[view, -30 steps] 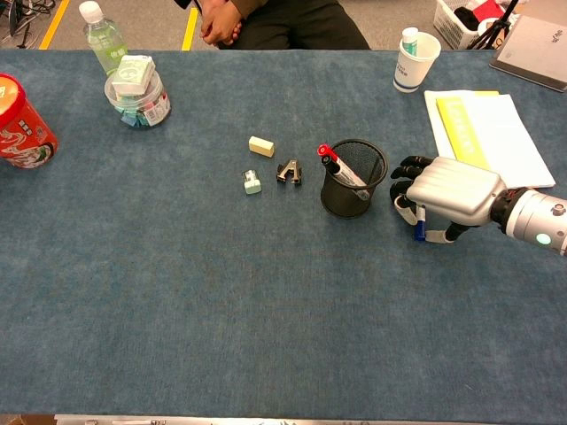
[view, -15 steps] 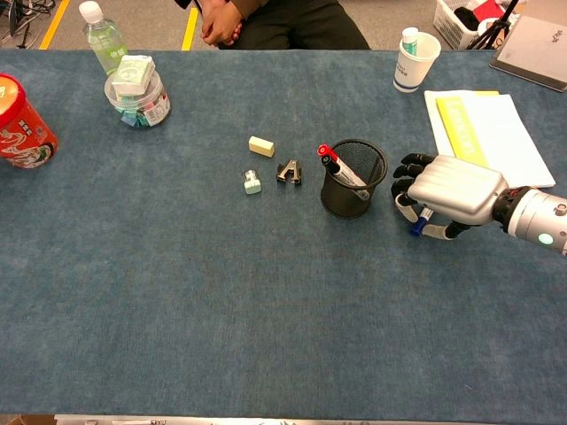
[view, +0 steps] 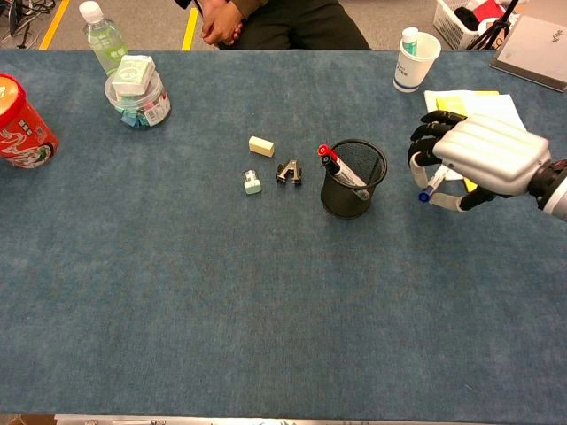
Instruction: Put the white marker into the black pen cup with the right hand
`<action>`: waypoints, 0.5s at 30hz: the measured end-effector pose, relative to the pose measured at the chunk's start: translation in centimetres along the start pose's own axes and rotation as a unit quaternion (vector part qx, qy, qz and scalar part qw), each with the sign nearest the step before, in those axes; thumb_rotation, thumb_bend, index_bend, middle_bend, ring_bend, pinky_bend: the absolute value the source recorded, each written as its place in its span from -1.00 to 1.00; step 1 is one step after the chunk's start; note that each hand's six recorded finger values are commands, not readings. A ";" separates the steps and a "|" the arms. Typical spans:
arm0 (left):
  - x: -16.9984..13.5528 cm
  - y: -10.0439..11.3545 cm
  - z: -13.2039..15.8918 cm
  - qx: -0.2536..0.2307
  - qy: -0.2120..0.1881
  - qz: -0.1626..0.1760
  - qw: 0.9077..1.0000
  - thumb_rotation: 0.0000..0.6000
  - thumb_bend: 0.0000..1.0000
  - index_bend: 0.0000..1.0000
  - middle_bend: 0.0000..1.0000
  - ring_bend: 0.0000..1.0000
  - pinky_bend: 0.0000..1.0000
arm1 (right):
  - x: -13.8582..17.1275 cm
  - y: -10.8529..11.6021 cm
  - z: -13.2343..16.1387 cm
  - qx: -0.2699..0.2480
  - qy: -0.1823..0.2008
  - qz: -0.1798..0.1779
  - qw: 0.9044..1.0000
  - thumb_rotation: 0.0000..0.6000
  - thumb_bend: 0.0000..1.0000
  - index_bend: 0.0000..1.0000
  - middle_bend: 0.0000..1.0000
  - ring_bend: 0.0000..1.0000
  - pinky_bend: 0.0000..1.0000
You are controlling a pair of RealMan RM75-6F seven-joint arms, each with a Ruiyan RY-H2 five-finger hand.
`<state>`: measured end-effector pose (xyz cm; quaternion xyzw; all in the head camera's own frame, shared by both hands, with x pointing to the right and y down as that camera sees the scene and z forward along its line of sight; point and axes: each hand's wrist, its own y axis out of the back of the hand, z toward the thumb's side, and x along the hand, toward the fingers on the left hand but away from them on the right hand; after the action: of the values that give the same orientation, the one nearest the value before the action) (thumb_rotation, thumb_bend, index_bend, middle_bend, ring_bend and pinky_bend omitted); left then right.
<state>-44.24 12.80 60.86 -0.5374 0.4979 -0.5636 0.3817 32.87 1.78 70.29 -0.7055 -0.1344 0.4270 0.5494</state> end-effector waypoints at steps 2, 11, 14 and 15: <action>0.0 0.0 0.2 0.000 -0.003 -0.001 1.000 1.00 -0.09 -0.53 -0.60 -0.60 -0.68 | 0.3 1.1 -0.2 -0.034 -0.005 -0.012 0.999 1.00 -0.32 0.22 -0.20 -0.62 -0.79; 0.2 0.2 0.9 -0.002 -0.012 0.000 1.000 1.00 -0.09 -0.53 -0.60 -0.60 -0.68 | 0.4 6.7 -0.7 -0.200 -0.005 -0.077 0.977 1.00 -0.32 0.22 -0.19 -0.61 -0.79; 0.1 0.2 1.0 -0.004 -0.013 -0.001 1.000 1.00 -0.09 -0.53 -0.60 -0.60 -0.68 | -0.4 7.6 -0.4 -0.261 0.002 -0.087 0.961 1.00 -0.32 0.22 -0.19 -0.61 -0.79; 0.1 0.2 1.0 -0.004 -0.013 -0.002 1.000 1.00 -0.09 -0.53 -0.60 -0.60 -0.68 | -0.8 7.9 -0.2 -0.287 0.006 -0.090 0.954 1.00 -0.32 0.22 -0.19 -0.61 -0.79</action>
<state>-43.29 12.49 60.65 -0.5473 0.4941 -0.5549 0.3852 30.30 -1.71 63.60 -0.8211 -0.3108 0.3151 0.3605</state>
